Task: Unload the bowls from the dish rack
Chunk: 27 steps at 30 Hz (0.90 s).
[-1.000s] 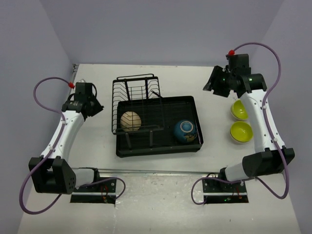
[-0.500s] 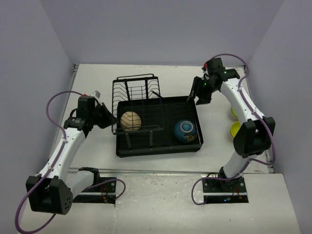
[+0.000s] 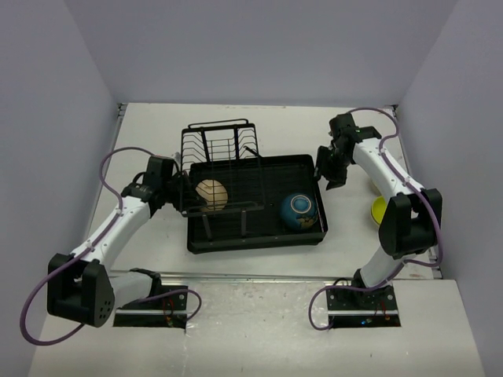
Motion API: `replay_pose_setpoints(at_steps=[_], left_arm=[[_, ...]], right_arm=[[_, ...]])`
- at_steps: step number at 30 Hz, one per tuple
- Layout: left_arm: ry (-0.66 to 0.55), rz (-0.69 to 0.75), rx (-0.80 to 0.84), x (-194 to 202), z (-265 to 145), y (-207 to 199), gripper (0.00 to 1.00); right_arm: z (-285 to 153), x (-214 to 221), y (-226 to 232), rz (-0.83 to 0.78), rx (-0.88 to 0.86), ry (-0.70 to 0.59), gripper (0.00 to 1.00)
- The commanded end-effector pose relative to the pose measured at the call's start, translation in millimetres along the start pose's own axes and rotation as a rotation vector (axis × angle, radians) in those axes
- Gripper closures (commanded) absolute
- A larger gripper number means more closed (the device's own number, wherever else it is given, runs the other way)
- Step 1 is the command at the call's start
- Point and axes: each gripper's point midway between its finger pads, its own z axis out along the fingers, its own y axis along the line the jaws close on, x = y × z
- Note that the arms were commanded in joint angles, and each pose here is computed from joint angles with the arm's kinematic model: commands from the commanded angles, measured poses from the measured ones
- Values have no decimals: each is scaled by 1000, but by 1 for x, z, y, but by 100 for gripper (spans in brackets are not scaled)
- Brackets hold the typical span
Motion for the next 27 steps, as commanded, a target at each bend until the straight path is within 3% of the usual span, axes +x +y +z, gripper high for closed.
replay_pose_setpoints(at_steps=[1, 5, 8, 9, 10, 27], left_arm=[[-31, -5, -47, -13, 3, 2, 100], [-30, -10, -82, -18, 9, 7, 100], [-27, -6, -109, -21, 13, 10, 100], [-25, -5, -120, -24, 14, 11, 100], [-26, 0, -132, -25, 15, 13, 100], [-49, 51, -204, -67, 20, 36, 100]], right_arm=[[-2, 1, -3, -17, 6, -35, 50], [15, 12, -4, -8, -7, 2, 60], [24, 19, -2, 2, -30, 33, 80], [25, 23, 1, 3, -42, 45, 94], [26, 23, 3, 2, -49, 47, 100], [29, 50, 57, -17, -181, 140, 100]])
